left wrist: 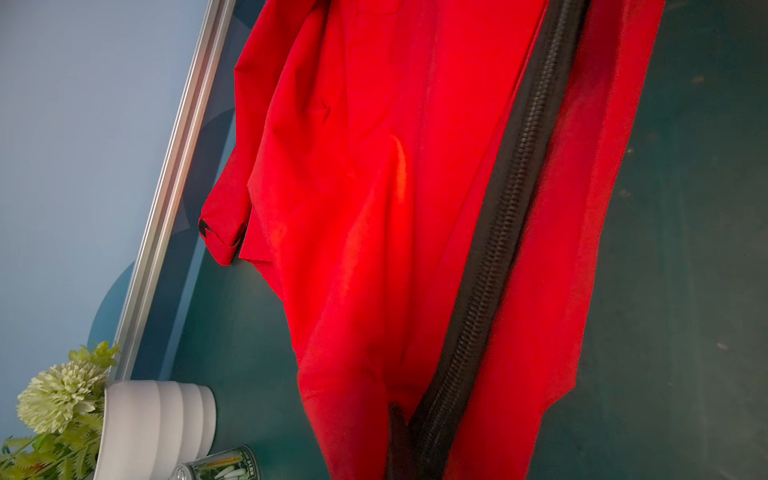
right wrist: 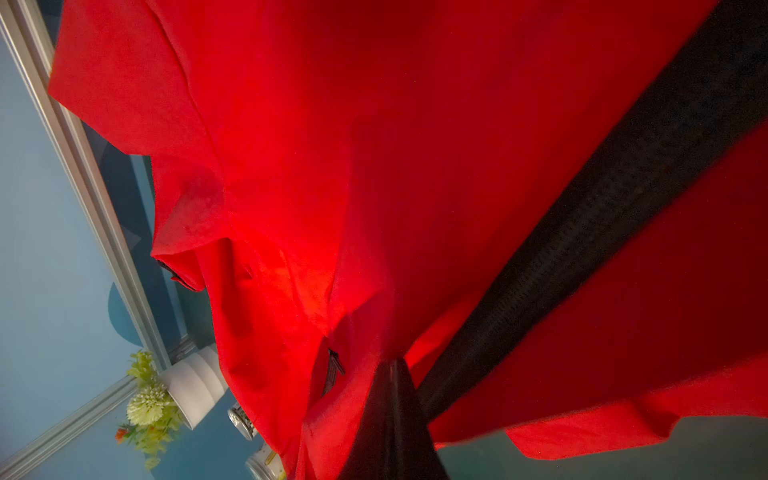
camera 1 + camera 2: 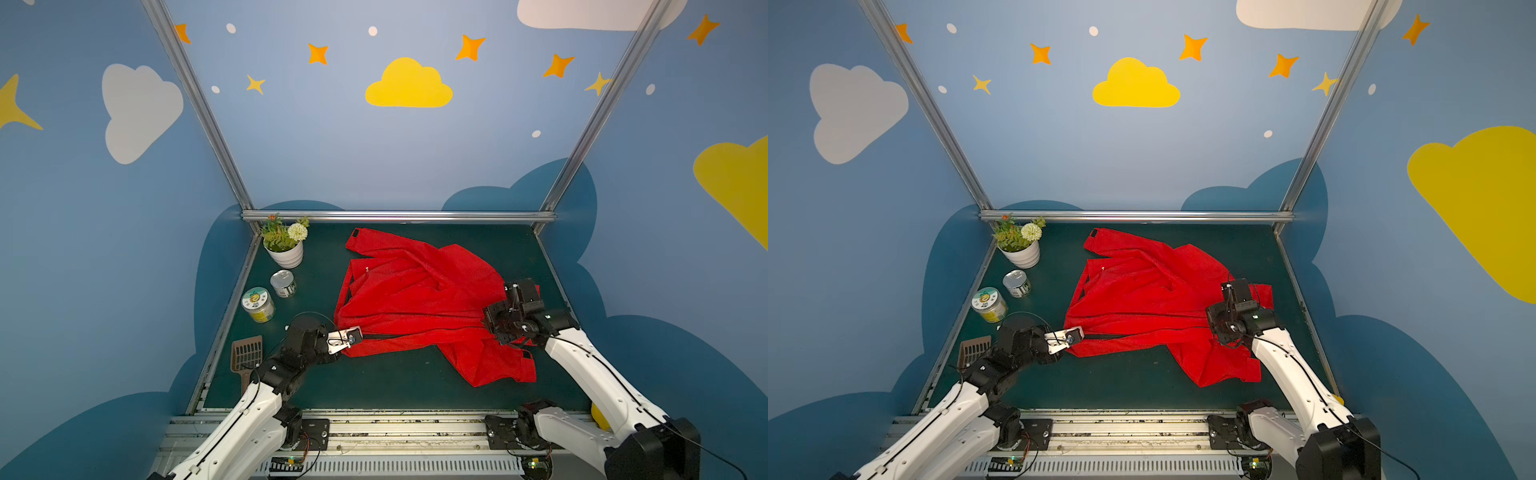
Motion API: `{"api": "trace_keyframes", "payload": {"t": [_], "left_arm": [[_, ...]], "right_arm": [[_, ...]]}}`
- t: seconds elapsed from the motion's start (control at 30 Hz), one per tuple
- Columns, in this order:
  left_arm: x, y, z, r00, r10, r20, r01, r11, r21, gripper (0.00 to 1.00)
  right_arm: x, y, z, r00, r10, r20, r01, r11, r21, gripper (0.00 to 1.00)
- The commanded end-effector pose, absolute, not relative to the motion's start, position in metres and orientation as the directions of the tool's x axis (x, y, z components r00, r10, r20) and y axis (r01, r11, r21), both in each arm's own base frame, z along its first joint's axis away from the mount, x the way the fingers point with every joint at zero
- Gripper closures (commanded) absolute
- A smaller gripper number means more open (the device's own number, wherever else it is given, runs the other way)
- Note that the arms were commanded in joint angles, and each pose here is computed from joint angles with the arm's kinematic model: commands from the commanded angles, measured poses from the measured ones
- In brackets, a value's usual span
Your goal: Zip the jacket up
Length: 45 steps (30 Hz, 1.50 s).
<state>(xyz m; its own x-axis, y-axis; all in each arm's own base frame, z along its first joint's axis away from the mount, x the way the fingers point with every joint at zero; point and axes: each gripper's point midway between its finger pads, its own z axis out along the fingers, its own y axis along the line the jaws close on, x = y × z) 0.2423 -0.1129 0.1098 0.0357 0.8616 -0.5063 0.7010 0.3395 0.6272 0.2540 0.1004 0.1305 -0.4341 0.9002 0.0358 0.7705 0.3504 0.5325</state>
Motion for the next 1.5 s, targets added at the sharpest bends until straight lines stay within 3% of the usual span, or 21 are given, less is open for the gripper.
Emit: {"api": "trace_keyframes", "payload": {"t": [0.0, 0.37, 0.47, 0.6, 0.7, 0.83, 1.03, 1.1, 1.23, 1.4, 1.47], "left_arm": [[0.241, -0.108, 0.105, 0.018, 0.871, -0.491, 0.7, 0.34, 0.629, 0.97], [0.243, -0.11, 0.111, 0.025, 0.864, -0.502, 0.692, 0.347, 0.633, 0.93], [0.241, -0.115, 0.115, 0.028, 0.848, -0.529, 0.703, 0.36, 0.614, 0.76], [0.232, -0.132, 0.145, 0.018, 0.751, -0.66, 0.736, 0.437, 0.518, 0.36], [0.219, -0.152, 0.179, -0.022, 0.622, -0.783, 0.787, 0.493, 0.37, 0.23], [0.202, -0.184, 0.216, -0.068, 0.462, -0.884, 0.843, 0.501, 0.197, 0.22], [0.189, -0.251, 0.202, -0.072, 0.531, -0.845, 0.909, 0.384, 0.164, 0.23], [0.192, -0.268, 0.192, -0.078, 0.564, -0.822, 0.913, 0.372, 0.169, 0.22], [0.211, -0.273, 0.194, -0.119, 0.555, -0.823, 0.878, 0.445, 0.173, 0.2], [0.222, -0.264, 0.204, -0.09, 0.545, -0.834, 0.851, 0.477, 0.22, 0.17], [0.22, -0.269, 0.202, -0.096, 0.543, -0.834, 0.869, 0.455, 0.196, 0.18]], "right_arm": [[0.241, 0.101, 0.115, -0.403, 0.912, 0.08, 0.808, 0.313, 0.499, 1.0], [0.195, 0.08, 0.055, -0.357, 0.932, 0.065, 0.868, 0.305, 0.393, 1.0], [0.19, 0.075, 0.034, -0.335, 0.941, 0.056, 0.862, 0.282, 0.42, 1.0], [0.177, 0.068, 0.016, -0.338, 0.94, 0.043, 0.874, 0.296, 0.385, 1.0], [0.173, 0.064, 0.009, -0.326, 0.945, 0.038, 0.878, 0.287, 0.383, 1.0], [0.179, 0.066, 0.009, -0.356, 0.934, 0.028, 0.836, 0.305, 0.457, 1.0], [0.178, 0.064, 0.019, -0.37, 0.929, 0.007, 0.794, 0.312, 0.522, 1.0], [0.18, 0.063, 0.031, -0.38, 0.925, -0.014, 0.769, 0.324, 0.551, 0.88], [0.192, 0.055, 0.077, -0.431, 0.889, -0.156, 0.672, 0.431, 0.602, 0.58], [0.218, 0.043, 0.138, -0.525, 0.746, -0.41, 0.525, 0.663, 0.534, 0.44], [0.229, 0.041, 0.15, -0.549, 0.704, -0.451, 0.507, 0.71, 0.489, 0.37]]}}
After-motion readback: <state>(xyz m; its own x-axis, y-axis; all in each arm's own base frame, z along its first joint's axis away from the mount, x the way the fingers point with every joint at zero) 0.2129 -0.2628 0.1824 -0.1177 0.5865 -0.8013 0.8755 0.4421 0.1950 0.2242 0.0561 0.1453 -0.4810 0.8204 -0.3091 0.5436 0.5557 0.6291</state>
